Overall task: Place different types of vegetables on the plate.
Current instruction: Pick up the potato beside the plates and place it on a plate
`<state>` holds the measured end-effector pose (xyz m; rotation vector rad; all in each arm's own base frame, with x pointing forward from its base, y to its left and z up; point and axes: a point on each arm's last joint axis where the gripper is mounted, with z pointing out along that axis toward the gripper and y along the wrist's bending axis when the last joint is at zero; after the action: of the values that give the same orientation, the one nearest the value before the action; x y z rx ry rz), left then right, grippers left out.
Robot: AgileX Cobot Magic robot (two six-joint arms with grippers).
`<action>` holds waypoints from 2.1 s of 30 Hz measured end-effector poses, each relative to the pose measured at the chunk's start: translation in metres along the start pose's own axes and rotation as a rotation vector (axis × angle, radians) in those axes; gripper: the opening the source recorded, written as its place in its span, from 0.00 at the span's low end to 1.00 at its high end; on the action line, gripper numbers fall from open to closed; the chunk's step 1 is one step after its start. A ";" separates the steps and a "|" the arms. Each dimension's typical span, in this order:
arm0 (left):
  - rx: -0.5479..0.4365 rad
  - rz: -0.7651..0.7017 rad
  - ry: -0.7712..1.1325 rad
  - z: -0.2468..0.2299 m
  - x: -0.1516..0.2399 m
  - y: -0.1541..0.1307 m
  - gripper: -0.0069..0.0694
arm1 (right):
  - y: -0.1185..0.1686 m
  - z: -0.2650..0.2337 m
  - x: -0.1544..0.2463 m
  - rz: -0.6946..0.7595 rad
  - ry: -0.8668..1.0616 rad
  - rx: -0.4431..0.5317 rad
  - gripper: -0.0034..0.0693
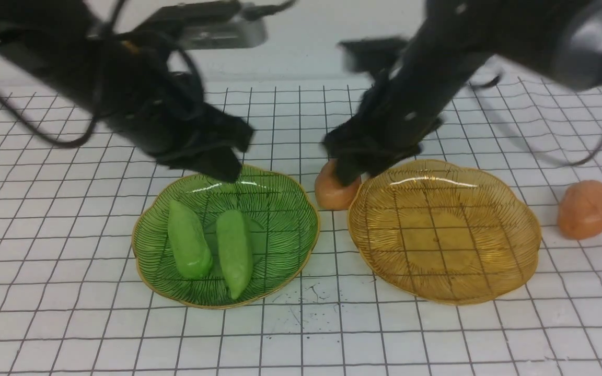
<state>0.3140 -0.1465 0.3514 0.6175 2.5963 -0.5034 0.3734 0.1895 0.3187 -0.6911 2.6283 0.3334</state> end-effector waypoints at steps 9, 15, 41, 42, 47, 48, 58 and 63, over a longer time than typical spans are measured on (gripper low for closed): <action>-0.052 0.060 0.021 0.077 -0.063 -0.015 0.09 | -0.117 -0.088 0.068 0.359 -0.056 0.238 0.03; -0.117 0.096 -0.010 0.137 -0.095 -0.002 0.30 | -0.169 -0.110 0.116 0.533 -0.068 0.228 0.03; -0.160 -0.104 -0.032 0.239 -0.093 0.028 0.72 | -0.201 -0.120 0.122 0.619 -0.246 0.208 0.03; -0.169 -0.100 -0.032 0.236 -0.095 0.028 0.72 | -0.202 -0.121 0.122 0.614 -0.251 0.222 0.03; -0.188 -0.078 -0.085 0.204 -0.110 0.021 0.72 | -0.209 -0.120 0.122 0.618 -0.270 0.281 0.08; -0.183 -0.076 -0.104 0.194 -0.115 0.018 0.72 | -0.210 -0.119 0.122 0.622 -0.272 0.286 0.10; 0.070 0.129 -0.068 0.162 -0.114 -0.065 0.72 | -0.250 -0.049 0.124 0.707 -0.182 0.240 0.58; 0.084 0.174 0.019 0.192 -0.101 -0.078 0.72 | -0.264 -0.015 0.129 0.769 -0.136 0.209 0.85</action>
<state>0.4177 -0.3290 0.2562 0.8706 2.5196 -0.5543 0.4009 -0.0935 0.2431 0.4213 2.6342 0.2904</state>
